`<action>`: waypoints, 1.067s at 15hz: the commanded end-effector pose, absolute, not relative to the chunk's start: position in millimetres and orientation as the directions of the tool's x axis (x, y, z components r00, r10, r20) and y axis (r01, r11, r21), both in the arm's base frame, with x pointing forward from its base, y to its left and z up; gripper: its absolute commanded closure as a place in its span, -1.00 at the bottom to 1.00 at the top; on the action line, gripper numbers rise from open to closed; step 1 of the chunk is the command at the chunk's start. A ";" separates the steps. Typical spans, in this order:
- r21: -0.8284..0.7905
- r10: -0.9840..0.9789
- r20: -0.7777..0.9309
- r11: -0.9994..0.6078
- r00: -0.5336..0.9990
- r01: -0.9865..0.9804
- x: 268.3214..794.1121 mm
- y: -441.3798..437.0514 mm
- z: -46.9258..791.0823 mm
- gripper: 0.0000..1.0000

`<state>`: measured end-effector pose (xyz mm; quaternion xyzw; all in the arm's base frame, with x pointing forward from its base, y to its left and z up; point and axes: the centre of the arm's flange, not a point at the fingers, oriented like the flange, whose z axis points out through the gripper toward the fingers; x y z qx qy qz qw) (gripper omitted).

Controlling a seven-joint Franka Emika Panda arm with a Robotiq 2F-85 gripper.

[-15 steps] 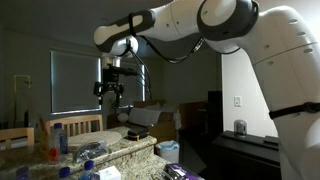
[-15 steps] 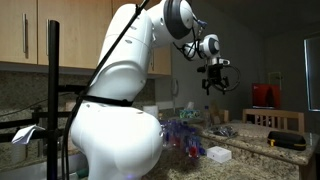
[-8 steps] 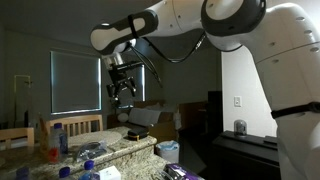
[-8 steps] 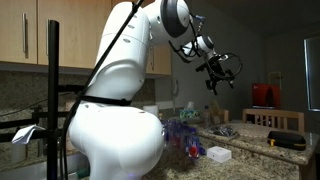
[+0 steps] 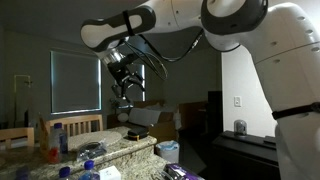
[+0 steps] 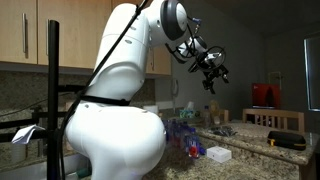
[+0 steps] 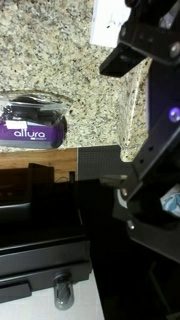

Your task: Put the cable on the lower counter on the upper counter and then put the case on the upper counter on the lower counter

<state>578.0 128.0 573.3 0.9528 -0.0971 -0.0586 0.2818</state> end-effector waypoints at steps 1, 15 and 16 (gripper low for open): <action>0.550 -0.239 -0.043 -0.816 0.970 -0.177 577.9 129.8 573.2 -1.00; 0.451 -0.296 -0.034 -0.857 0.955 -0.250 611.1 186.6 636.7 -1.00; 0.471 -0.327 -0.047 -0.840 0.944 -0.268 617.2 171.0 634.2 -1.00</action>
